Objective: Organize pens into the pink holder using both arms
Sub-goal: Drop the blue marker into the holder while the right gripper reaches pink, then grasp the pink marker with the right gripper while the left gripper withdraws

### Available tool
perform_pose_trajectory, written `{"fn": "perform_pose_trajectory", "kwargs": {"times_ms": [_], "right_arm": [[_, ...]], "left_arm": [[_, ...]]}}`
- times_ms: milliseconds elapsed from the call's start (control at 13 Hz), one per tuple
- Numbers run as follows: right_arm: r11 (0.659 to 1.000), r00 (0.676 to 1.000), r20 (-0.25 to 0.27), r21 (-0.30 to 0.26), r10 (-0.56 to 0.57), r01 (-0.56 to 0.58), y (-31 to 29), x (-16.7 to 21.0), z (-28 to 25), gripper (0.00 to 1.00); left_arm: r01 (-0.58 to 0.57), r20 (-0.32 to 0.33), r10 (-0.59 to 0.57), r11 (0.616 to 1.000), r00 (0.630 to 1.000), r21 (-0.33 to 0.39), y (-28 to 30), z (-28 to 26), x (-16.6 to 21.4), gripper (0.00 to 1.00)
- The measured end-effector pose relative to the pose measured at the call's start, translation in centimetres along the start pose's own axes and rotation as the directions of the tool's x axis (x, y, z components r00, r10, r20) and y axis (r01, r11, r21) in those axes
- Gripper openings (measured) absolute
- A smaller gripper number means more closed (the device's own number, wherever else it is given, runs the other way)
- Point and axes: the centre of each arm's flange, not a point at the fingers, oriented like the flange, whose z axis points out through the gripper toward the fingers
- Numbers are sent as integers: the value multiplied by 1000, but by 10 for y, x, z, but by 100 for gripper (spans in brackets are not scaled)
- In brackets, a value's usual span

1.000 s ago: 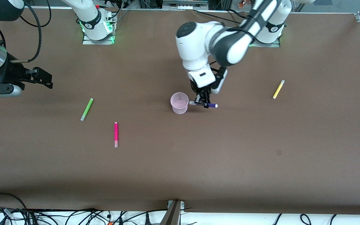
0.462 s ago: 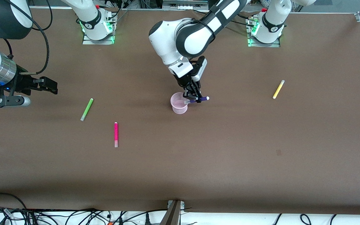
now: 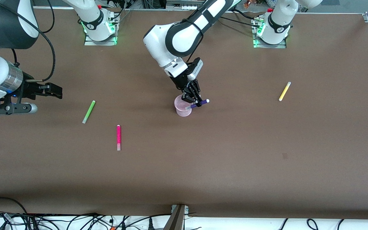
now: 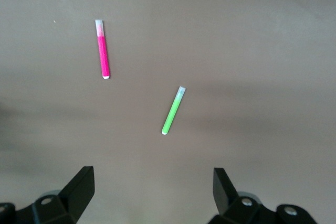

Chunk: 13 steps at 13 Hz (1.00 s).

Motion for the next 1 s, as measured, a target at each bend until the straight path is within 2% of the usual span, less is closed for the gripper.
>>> {"fn": "perform_pose_trajectory", "kwargs": {"times_ms": [154, 308, 692, 769, 1000], "right_arm": [[1000, 999, 53, -10, -3, 3, -4, 14, 31, 100], [1000, 997, 81, -16, -5, 7, -8, 26, 59, 100], [999, 999, 5, 13, -49, 49, -55, 64, 154, 100], [998, 998, -15, 8, -59, 59, -69, 70, 175, 100], [998, 997, -44, -4, -64, 64, -95, 83, 244, 100]], "left_arm": [[-13, -6, 13, 1000, 1000, -7, -10, -2, -14, 18], [-34, -11, 34, 999, 999, -9, -20, -1, -25, 18], [-62, -15, 62, 998, 998, -16, -35, -2, -42, 19], [-61, -14, 61, 998, 998, -18, -35, -4, -42, 25], [-58, -15, 58, 998, 998, -19, -33, -4, -41, 58]]}}
